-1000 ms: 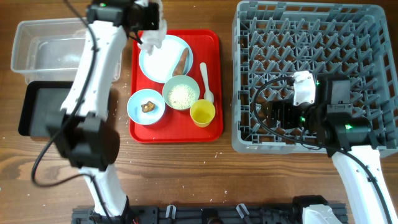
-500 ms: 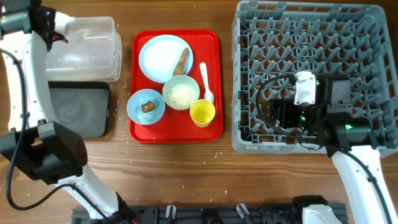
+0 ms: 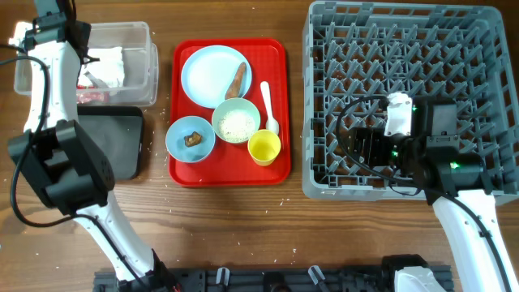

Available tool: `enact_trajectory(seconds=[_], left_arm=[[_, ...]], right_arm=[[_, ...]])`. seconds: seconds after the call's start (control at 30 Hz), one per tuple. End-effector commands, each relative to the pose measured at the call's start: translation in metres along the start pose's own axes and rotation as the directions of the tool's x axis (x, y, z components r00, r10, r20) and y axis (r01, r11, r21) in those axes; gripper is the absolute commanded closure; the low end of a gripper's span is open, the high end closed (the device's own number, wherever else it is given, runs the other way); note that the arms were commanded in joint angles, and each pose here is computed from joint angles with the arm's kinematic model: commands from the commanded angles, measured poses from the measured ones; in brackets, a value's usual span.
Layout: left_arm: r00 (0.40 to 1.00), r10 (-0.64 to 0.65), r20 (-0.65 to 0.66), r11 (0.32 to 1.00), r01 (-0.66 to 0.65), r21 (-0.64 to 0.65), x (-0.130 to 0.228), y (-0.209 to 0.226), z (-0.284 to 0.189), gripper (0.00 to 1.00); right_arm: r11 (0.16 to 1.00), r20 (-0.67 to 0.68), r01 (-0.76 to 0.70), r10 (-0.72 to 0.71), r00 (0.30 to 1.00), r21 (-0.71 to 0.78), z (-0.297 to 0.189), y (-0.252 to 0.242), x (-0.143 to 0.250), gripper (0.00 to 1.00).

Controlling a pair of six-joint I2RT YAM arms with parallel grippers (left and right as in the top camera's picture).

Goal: Sort waste into correct bins and load items into the dishwasher rack
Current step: 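Grasp the red wrapper and tissue with the left gripper, drop into clear bin, then pick the carrot from the white plate with the left gripper onto black tray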

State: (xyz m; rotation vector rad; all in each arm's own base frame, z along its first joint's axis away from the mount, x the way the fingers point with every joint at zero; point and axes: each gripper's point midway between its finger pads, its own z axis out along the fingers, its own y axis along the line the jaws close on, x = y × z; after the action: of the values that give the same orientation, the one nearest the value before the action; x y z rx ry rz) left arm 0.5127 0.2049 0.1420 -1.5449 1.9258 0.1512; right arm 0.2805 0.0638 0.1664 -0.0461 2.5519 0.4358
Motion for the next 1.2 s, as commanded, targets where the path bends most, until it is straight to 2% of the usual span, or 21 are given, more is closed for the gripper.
enact_trajectory(seconds=[0.0, 0.07, 0.17, 0.23, 0.3, 0.33, 0.37, 0.4, 0.43, 0.53, 0.63, 0.73, 0.77, 0.9, 1.07, 1.17], left_arm=[[0.934, 0.357, 0.018, 0.908, -0.351, 0.229, -0.001, -0.043, -0.072, 0.00], [0.881, 0.472, 0.028, 0.823, -0.452, 0.345, 0.016, -0.063, -0.107, 0.01], [0.837, 0.548, -0.013, 0.734, -0.473, 0.487, 0.057, -0.080, -0.160, 0.00], [0.783, 0.621, -0.014, 0.655, -0.509, 0.559, 0.081, -0.087, -0.183, 0.00], [0.696, 0.718, -0.005, 0.560, -0.573, 0.598, 0.113, -0.088, -0.198, 0.00], [0.608, 0.794, 0.013, 0.477, -0.636, 0.606, 0.136, -0.084, -0.204, 0.00], [0.564, 0.825, 0.027, 0.434, -0.664, 0.609, 0.145, -0.083, -0.207, 0.00], [0.471, 0.880, 0.064, 0.337, -0.712, 0.616, 0.165, -0.081, -0.215, 0.00], [0.429, 0.900, 0.085, 0.292, -0.735, 0.612, 0.175, -0.081, -0.218, 0.00], [0.384, 0.920, 0.081, 0.255, -0.743, 0.619, 0.197, -0.082, -0.217, 0.00], [0.332, 0.943, 0.038, 0.238, -0.747, 0.621, 0.225, -0.080, -0.196, 0.00], [0.210, 0.977, 0.030, 0.146, -0.771, 0.620, 0.258, -0.074, -0.170, 0.00], [0.188, 0.982, 0.030, 0.129, -0.775, 0.618, 0.265, -0.074, -0.165, 0.00], [0.056, 0.994, 0.094, -0.014, -0.789, 0.614, 0.303, -0.079, -0.132, 0.01], [0.007, 0.997, 0.071, -0.038, -0.786, 0.617, 0.332, -0.073, -0.093, 0.01], [-0.055, 0.997, 0.054, -0.077, -0.755, 0.652, 0.354, -0.060, -0.075, 0.02]], right_arm=[[1.000, 0.034, -0.001, 0.001, 0.999, -0.020, -0.003, 0.005, -0.012, 0.00], [1.000, 0.037, 0.000, 0.000, 0.999, -0.021, -0.003, 0.005, -0.013, 0.00], [1.000, 0.045, -0.016, 0.017, 0.999, -0.022, -0.003, 0.005, -0.015, 0.00], [0.999, 0.049, -0.047, 0.048, 0.998, -0.024, -0.003, 0.005, -0.016, 0.00], [0.999, 0.051, -0.046, 0.047, 0.998, -0.025, -0.003, 0.005, -0.017, 0.00], [0.999, 0.051, -0.045, 0.047, 0.998, -0.025, -0.003, 0.005, -0.017, 0.00], [0.999, 0.051, -0.045, 0.046, 0.998, -0.025, -0.003, 0.005, -0.017, 0.00], [0.999, 0.051, -0.045, 0.046, 0.998, -0.024, -0.003, 0.005, -0.017, 0.00], [0.999, 0.051, -0.045, 0.047, 0.998, -0.025, -0.003, 0.005, -0.017, 0.00], [0.999, 0.051, -0.045, 0.046, 0.998, -0.024, -0.003, 0.005, -0.017, 0.00], [0.999, 0.046, -0.043, 0.044, 0.998, -0.024, -0.003, 0.005, -0.016, 0.00], [0.999, 0.046, -0.043, 0.044, 0.998, -0.024, -0.003, 0.005, -0.016, 0.00], [0.999, 0.046, -0.043, 0.044, 0.998, -0.024, -0.003, 0.005, -0.015, 0.00], [0.999, 0.045, -0.044, 0.045, 0.998, -0.023, -0.003, 0.005, -0.015, 0.00], [0.999, 0.036, -0.047, 0.047, 0.998, -0.022, -0.003, 0.005, -0.013, 0.00], [0.999, 0.036, -0.047, 0.047, 0.998, -0.022, -0.003, 0.005, -0.013, 0.00]])
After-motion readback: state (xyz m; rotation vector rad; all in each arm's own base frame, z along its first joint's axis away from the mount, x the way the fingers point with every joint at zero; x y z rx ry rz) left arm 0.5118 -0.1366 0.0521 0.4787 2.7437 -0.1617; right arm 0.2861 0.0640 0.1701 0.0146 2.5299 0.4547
